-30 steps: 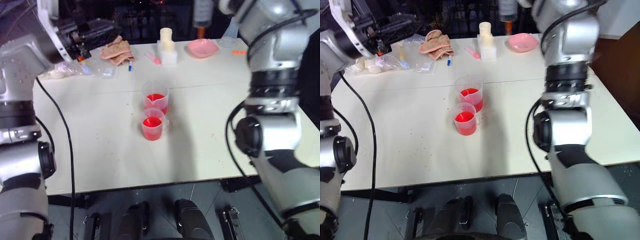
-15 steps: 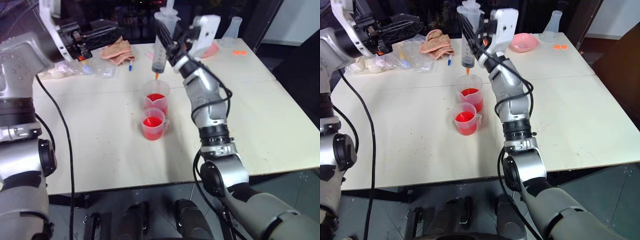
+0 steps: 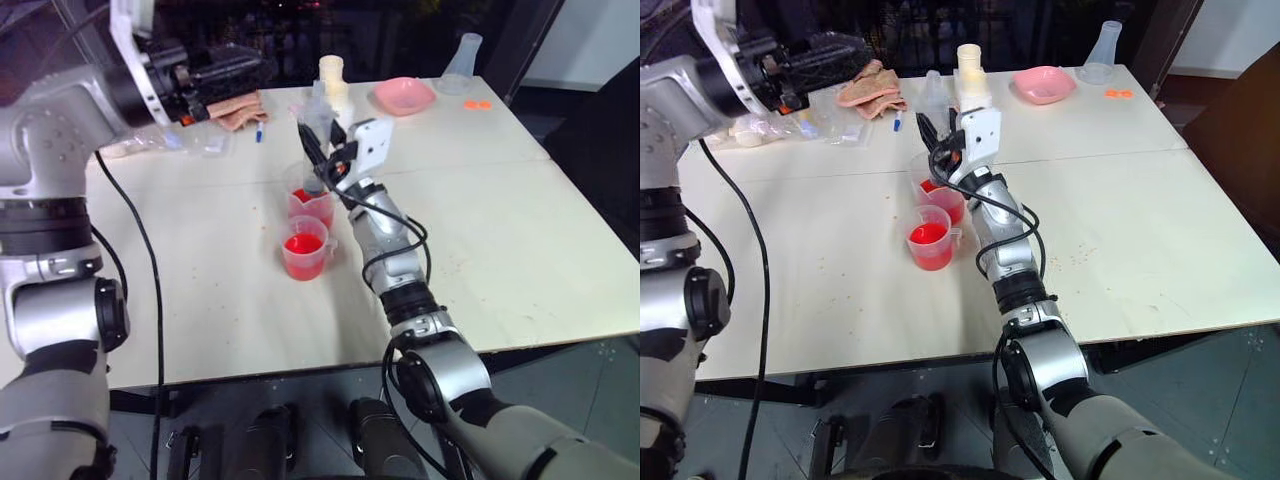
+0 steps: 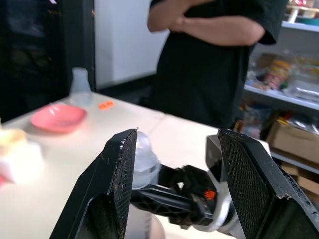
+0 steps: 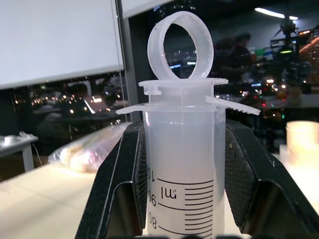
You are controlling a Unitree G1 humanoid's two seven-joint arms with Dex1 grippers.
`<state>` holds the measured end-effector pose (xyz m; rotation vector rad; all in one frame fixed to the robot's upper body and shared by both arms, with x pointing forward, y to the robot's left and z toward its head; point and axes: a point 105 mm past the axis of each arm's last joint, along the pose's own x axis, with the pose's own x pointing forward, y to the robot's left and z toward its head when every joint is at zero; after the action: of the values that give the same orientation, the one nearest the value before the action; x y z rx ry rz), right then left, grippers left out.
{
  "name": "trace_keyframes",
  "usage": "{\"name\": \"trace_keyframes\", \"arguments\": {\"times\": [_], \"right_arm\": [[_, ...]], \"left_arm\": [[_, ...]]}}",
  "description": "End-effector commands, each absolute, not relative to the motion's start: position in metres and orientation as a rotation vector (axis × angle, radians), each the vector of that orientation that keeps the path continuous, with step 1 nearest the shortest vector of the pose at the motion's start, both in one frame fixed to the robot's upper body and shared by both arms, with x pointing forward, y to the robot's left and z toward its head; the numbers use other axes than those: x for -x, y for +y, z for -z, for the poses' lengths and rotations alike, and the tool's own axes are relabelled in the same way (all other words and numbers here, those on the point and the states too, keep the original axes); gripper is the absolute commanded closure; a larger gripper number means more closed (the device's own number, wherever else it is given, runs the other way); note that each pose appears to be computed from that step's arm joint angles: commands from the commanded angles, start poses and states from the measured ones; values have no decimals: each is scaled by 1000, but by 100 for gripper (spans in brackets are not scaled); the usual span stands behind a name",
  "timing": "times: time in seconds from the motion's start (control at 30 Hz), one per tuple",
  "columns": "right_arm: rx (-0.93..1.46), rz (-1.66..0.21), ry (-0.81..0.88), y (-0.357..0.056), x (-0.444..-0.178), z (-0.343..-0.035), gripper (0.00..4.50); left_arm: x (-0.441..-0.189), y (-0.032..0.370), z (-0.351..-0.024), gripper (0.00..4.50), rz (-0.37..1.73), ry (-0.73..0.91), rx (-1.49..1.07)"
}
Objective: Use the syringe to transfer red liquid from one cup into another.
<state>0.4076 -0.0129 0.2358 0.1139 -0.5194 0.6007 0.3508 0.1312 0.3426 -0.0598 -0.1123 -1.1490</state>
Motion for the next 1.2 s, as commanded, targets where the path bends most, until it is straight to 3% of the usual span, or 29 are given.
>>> {"name": "trace_keyframes", "arguments": {"times": [0.03,0.47,1.2], "right_arm": [[-96,-614,-568,-6,-400,-242,306],[-86,-615,-565,-4,-397,-239,306],[-67,-659,-565,0,-387,-240,306]], "left_arm": [[-350,131,-348,178,1153,-143,31],[-362,126,-307,178,1148,-103,-61],[-386,99,-304,178,1204,-119,-33]]}}
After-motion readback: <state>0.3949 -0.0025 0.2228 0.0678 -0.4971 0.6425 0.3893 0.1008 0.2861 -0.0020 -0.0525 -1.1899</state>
